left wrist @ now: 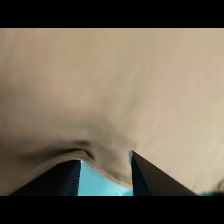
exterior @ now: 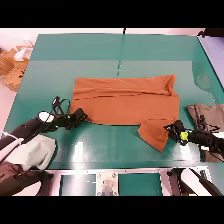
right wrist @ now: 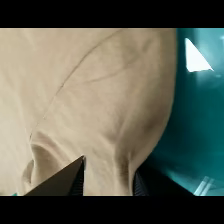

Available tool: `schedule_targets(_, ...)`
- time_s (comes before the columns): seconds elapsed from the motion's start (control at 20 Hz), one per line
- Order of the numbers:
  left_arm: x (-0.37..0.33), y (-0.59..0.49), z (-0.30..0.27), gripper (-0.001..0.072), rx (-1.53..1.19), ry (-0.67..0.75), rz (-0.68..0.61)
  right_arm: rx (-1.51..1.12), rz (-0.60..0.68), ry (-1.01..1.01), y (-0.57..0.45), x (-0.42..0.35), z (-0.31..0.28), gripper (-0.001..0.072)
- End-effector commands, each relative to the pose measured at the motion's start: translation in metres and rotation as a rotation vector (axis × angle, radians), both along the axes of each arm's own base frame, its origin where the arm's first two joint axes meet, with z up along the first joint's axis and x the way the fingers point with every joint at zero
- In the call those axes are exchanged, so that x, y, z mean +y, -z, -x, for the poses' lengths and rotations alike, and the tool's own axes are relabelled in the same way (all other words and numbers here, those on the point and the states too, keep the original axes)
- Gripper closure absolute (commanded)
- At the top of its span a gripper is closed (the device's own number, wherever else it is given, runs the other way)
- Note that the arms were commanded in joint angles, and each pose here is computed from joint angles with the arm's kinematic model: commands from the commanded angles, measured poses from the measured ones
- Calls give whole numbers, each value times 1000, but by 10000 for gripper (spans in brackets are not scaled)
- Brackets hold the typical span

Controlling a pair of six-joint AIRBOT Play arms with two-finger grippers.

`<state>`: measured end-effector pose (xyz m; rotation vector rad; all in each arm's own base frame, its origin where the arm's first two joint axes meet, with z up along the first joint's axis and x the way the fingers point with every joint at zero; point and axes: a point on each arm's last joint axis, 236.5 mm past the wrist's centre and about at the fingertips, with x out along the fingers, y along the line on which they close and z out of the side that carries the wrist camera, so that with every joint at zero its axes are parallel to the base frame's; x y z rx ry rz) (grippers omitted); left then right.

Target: Fold the shirts.

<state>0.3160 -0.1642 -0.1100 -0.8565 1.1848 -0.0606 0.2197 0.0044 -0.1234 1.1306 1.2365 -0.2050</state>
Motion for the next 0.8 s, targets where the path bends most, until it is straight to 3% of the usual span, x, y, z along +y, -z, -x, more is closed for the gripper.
schedule_targets(0.0, -2, -10, -16, 684, -72, 28, -21, -4, 12, -22, 2, 5, -2, 426)
schedule_targets(0.05, -6, -15, -16, 685, -74, 62, -13, -14, 11, -48, 0, 6, -2, 594)
schedule_targets(0.1, -11, -19, -12, 687, -71, 121, -17, -27, 9, -86, -5, 8, -3, 693)
schedule_targets(0.25, -4, -20, 9, 688, 31, 244, -32, -11, -1, -139, -22, 7, -5, 694)
schedule_targets(0.4, 24, -17, 42, 689, 145, 342, -140, 71, 57, -154, -30, -6, 9, 695)
schedule_targets(0.6, 46, -39, 68, 689, 162, 410, -245, 104, 96, -157, -45, -8, 25, 695)
schedule_targets(0.75, 46, -48, 73, 688, 161, 426, -247, 76, 103, -173, -68, -8, 21, 695)
